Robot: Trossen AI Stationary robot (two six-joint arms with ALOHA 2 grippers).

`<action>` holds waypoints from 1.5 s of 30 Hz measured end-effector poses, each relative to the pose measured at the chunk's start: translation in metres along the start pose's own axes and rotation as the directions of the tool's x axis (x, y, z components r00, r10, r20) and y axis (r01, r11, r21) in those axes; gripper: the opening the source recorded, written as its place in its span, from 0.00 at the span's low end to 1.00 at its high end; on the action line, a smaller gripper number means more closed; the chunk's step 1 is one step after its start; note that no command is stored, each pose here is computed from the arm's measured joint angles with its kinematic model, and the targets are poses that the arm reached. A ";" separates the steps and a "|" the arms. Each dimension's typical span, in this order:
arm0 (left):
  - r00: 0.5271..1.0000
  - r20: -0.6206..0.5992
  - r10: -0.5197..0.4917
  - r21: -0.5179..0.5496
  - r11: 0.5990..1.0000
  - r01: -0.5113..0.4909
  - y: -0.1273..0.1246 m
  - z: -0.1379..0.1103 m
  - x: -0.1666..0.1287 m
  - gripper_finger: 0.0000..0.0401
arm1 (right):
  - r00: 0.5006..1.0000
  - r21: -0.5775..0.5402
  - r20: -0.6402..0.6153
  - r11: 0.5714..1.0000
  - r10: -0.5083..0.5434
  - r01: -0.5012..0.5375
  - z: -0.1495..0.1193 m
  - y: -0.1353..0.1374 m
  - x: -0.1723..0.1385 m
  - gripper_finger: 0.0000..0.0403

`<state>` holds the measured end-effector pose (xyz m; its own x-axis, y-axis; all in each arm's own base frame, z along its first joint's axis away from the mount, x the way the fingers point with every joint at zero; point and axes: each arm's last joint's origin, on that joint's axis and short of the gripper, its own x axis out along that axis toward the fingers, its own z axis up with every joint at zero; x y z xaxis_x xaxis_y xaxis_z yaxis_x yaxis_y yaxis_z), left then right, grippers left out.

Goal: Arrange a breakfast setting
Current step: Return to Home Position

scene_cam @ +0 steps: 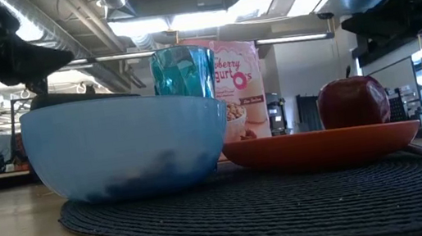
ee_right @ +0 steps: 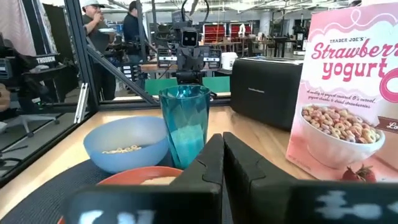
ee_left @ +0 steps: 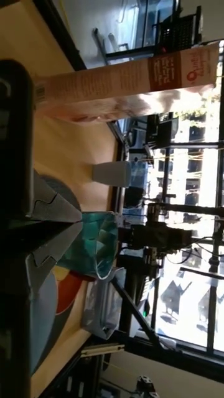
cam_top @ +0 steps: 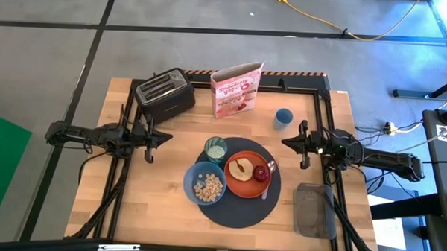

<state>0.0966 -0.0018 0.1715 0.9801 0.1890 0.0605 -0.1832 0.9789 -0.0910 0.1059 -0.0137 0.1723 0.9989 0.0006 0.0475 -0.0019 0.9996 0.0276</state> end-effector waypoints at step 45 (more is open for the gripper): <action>0.996 -0.087 -0.017 0.107 0.994 0.027 -0.002 -0.008 0.004 0.01 | 0.976 -0.006 -0.175 0.991 -0.129 0.130 -0.017 -0.004 -0.001 0.00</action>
<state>0.1017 -0.0030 0.1643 0.9861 0.1646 -0.0244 -0.1642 0.9863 0.0177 0.1055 -0.0174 0.1549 0.9835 -0.1235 -0.1324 0.1283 0.9914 0.0278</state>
